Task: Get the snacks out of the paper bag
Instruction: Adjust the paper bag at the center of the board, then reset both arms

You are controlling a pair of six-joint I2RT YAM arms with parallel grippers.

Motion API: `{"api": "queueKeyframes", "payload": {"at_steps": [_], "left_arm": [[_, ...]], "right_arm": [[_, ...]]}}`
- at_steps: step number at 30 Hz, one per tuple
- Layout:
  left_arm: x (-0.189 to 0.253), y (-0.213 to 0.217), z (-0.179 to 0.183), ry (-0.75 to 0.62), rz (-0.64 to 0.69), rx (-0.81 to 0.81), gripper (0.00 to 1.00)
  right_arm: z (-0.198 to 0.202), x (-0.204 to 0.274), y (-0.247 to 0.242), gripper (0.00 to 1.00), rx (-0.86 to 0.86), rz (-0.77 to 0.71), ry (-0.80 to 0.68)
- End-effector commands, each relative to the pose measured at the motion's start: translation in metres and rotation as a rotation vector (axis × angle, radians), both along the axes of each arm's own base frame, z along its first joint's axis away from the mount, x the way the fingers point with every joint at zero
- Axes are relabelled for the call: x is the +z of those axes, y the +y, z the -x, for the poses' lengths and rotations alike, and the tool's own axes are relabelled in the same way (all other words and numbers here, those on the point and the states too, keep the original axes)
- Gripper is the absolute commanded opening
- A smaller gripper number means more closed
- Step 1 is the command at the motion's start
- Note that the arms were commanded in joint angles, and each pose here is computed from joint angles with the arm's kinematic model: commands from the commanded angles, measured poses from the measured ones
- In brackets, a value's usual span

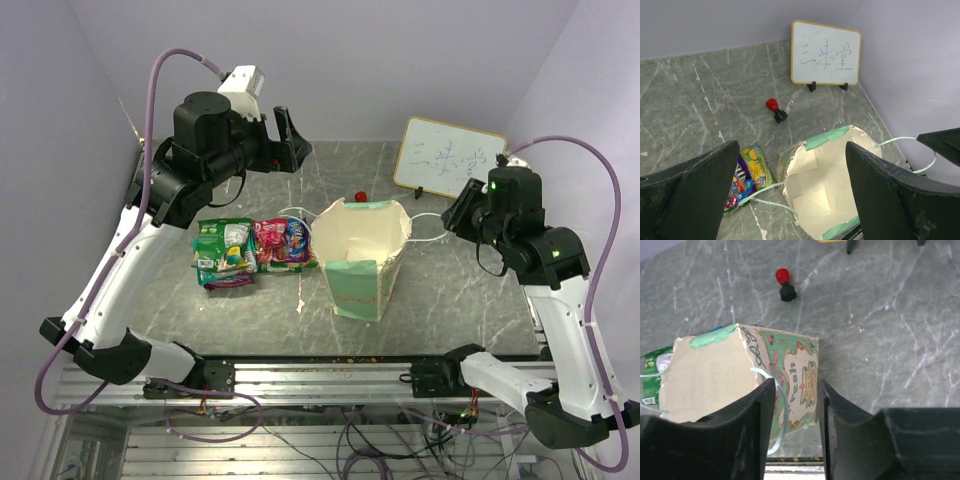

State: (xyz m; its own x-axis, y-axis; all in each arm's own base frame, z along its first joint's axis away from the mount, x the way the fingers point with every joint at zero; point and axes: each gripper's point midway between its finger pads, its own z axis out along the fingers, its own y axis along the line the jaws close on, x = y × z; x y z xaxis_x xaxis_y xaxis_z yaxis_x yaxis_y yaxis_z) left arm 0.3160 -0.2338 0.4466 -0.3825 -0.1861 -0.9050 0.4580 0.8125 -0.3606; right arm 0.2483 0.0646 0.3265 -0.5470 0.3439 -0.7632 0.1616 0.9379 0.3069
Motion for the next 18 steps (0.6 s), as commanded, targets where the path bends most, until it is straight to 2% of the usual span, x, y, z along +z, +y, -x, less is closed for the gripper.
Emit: {"api": "queueKeyframes", "payload": {"at_steps": [1, 3, 6, 7, 10, 13, 16, 17, 18], "left_arm": [[0.02, 0.016, 0.002, -0.049, -0.004, 0.053, 0.98], [0.026, 0.022, 0.004, -0.062, -0.012, 0.071, 0.98], [0.038, 0.032, 0.004, -0.092, -0.028, 0.109, 0.98], [0.045, 0.037, 0.005, -0.106, -0.029, 0.127, 0.98], [0.07, 0.055, 0.009, -0.16, -0.018, 0.197, 0.98], [0.103, 0.076, 0.019, -0.244, 0.014, 0.26, 0.98], [0.136, 0.098, 0.035, -0.332, 0.06, 0.317, 0.98], [0.145, 0.106, 0.04, -0.356, 0.078, 0.338, 0.98], [0.152, 0.115, 0.045, -0.379, 0.095, 0.37, 0.98]], "right_arm": [[-0.013, 0.031, 0.015, 0.45, 0.08, -0.03, -0.076], [-0.016, 0.045, 0.017, 0.55, 0.104, -0.022, -0.105], [-0.018, 0.081, 0.014, 0.82, 0.089, -0.022, -0.173], [-0.019, 0.093, 0.01, 0.86, 0.061, -0.023, -0.188], [-0.014, 0.134, 0.004, 0.93, 0.07, 0.004, -0.267], [-0.005, 0.172, -0.007, 0.93, 0.042, 0.011, -0.374], [0.008, 0.203, -0.014, 0.95, 0.011, -0.029, -0.487], [0.014, 0.213, -0.017, 0.99, -0.001, -0.05, -0.528], [0.018, 0.225, -0.018, 1.0, -0.01, -0.075, -0.585]]}}
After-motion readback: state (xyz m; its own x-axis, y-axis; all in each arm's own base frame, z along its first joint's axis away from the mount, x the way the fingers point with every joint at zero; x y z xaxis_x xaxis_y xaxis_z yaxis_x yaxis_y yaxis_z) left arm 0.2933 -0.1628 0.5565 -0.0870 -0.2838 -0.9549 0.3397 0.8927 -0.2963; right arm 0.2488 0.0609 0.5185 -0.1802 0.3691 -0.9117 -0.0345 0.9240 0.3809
